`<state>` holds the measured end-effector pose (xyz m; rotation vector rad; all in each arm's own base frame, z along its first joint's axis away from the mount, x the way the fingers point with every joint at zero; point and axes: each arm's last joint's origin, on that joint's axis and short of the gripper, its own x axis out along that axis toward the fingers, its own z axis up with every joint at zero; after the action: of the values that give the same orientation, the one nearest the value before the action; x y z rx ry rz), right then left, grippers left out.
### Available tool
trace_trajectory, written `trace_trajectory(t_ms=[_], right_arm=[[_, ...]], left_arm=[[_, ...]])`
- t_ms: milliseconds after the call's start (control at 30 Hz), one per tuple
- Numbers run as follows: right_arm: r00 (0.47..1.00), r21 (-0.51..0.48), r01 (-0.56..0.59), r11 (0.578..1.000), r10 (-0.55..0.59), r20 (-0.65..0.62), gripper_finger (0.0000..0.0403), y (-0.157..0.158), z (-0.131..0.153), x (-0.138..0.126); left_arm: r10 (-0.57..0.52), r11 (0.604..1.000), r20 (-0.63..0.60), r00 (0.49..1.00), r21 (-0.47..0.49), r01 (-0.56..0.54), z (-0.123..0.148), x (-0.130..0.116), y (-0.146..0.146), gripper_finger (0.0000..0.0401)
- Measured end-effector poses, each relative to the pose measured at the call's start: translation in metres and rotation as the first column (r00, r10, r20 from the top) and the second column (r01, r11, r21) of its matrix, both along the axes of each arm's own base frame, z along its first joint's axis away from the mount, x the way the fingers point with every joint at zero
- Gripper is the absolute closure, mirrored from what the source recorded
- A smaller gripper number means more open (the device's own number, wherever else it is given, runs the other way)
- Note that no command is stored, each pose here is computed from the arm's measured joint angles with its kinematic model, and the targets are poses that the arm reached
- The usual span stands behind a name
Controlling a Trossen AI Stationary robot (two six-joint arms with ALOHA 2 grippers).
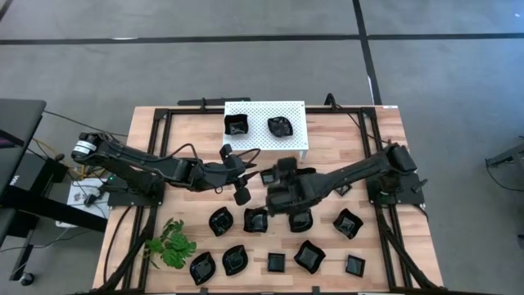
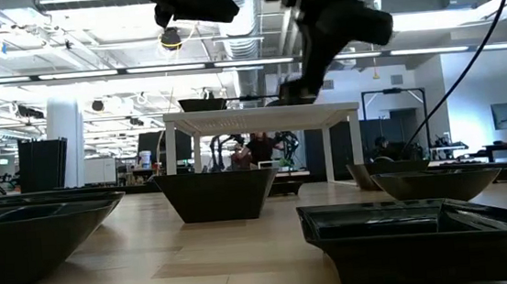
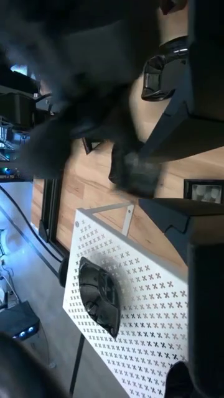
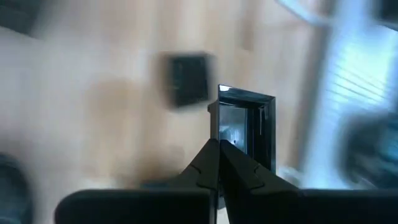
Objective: Pick & Place Mini shaped plates
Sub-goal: Put the square plate on the shelf
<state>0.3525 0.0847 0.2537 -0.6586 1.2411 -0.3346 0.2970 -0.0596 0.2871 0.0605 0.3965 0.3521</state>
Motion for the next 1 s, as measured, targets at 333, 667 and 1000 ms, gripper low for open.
trace_trajectory(t_ms=[333,667,1000], right_arm=[[0.961,0.023,0.008,1.000,-0.014,0.277,0.0402,-0.029,0.079,-0.030],[0.964,0.230,-0.028,0.973,-0.035,0.263,0.0403,-0.085,0.061,0.002],[0.970,0.179,0.017,0.984,-0.060,0.237,0.0403,-0.130,0.029,0.031]], left_arm=[[0.000,1.000,0.002,1.000,-0.001,0.000,0.000,0.000,0.000,0.0298],[-0.018,0.999,0.003,1.000,0.039,0.018,0.004,-0.002,0.000,0.0298],[-0.024,0.999,-0.003,1.000,0.042,0.024,0.004,-0.002,-0.001,0.0298]])
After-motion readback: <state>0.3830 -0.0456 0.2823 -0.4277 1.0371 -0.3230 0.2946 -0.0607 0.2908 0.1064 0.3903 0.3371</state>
